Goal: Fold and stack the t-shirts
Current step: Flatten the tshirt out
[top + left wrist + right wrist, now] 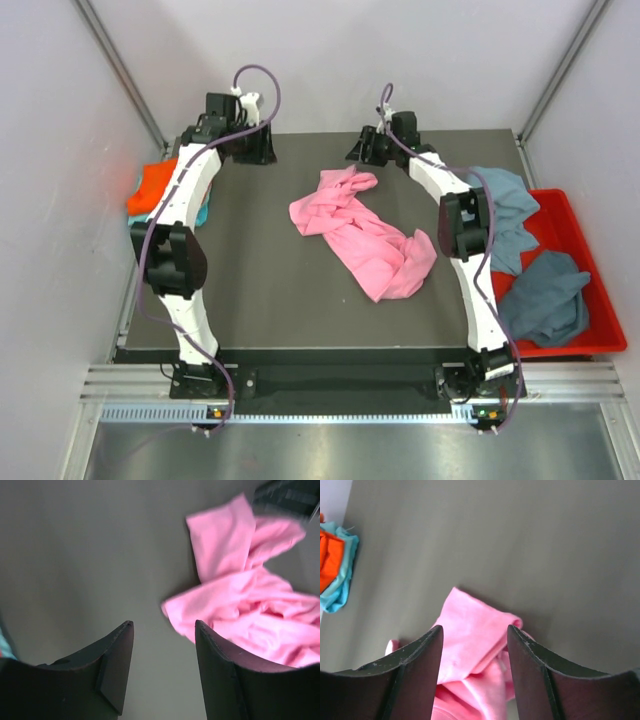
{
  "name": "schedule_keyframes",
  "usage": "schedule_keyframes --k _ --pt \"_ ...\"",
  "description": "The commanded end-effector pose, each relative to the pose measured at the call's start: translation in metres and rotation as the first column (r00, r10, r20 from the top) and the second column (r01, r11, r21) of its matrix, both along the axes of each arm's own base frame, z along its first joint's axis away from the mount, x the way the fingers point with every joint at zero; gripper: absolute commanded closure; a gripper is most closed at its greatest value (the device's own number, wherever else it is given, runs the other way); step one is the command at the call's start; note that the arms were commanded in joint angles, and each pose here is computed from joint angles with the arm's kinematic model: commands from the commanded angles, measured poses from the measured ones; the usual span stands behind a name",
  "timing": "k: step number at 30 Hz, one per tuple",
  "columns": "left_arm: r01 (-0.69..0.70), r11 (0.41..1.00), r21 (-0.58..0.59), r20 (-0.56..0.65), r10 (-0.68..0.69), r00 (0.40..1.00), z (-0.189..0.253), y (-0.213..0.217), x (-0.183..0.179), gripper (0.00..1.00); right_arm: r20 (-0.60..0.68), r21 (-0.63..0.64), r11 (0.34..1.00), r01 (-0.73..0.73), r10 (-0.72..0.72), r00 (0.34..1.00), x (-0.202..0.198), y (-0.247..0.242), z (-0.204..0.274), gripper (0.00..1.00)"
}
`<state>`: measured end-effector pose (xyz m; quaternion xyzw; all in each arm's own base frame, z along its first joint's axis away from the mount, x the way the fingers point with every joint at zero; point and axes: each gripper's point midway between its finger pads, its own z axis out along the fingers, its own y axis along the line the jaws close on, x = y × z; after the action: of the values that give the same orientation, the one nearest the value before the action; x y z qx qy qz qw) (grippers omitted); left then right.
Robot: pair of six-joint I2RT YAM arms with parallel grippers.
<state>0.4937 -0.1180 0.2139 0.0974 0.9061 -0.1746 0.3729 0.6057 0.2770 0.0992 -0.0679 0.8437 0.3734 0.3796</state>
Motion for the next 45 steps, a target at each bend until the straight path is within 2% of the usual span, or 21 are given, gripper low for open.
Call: schedule_keyframes --k 1,6,13,25,29,30,33,34,35,36,38,41,45 --pt "0.008 0.999 0.051 0.070 -0.012 0.998 0.026 0.007 0.023 0.43 0.008 0.041 0.998 -0.043 0.043 0.999 -0.008 0.020 0.006 0.46" --pt "-0.036 0.998 -0.052 0.047 0.039 0.998 0.035 0.003 0.018 0.44 0.005 0.023 0.999 -0.040 0.040 0.999 -0.011 0.017 0.005 0.46" --pt "-0.040 0.997 -0.059 0.113 0.046 0.992 0.056 0.003 0.019 0.43 -0.032 0.010 0.999 -0.046 0.046 0.998 -0.019 0.017 -0.011 0.47" --pt "-0.041 0.995 -0.096 0.079 0.049 0.996 0.056 -0.001 0.011 0.44 -0.013 -0.013 0.999 -0.031 0.030 0.999 -0.017 0.007 -0.002 0.48" --pt "-0.042 0.993 -0.114 0.072 0.051 0.996 0.055 -0.004 0.012 0.44 -0.024 -0.025 0.999 -0.024 0.023 0.999 -0.015 0.003 -0.012 0.50" --pt "-0.044 0.992 -0.119 0.073 0.053 0.996 0.056 -0.004 0.012 0.44 -0.030 -0.026 0.999 -0.028 0.027 0.999 -0.017 0.007 -0.017 0.52" --pt "-0.048 0.991 -0.126 0.068 0.057 0.996 0.057 -0.005 0.011 0.45 -0.040 -0.027 0.999 -0.036 0.035 0.999 -0.017 0.014 -0.027 0.76" --pt "-0.046 0.991 -0.124 0.068 0.055 0.996 0.057 -0.004 0.010 0.45 -0.033 -0.025 0.999 -0.034 0.033 0.999 -0.016 0.015 -0.024 0.96" --pt "-0.045 0.992 -0.119 0.068 0.054 0.996 0.057 -0.004 0.009 0.45 -0.028 -0.024 0.999 -0.030 0.029 0.999 -0.015 0.016 -0.022 1.00" --pt "-0.044 0.992 -0.115 0.067 0.052 0.996 0.056 -0.003 0.008 0.45 -0.020 -0.024 0.999 -0.029 0.028 0.999 -0.014 0.017 -0.019 1.00" --pt "-0.045 0.992 -0.116 0.069 0.053 0.996 0.057 -0.003 0.008 0.45 0.006 -0.022 0.999 -0.030 0.030 1.000 -0.012 0.018 -0.008 1.00" --pt "-0.051 0.991 -0.127 0.069 0.060 0.996 0.057 -0.004 0.008 0.46 0.125 -0.026 0.999 -0.044 0.047 0.991 -0.003 0.017 0.039 1.00" --pt "-0.040 0.984 -0.176 0.063 0.052 0.997 0.055 -0.012 0.010 0.47 0.403 -0.020 0.998 -0.056 0.059 0.913 -0.001 0.014 0.166 1.00"
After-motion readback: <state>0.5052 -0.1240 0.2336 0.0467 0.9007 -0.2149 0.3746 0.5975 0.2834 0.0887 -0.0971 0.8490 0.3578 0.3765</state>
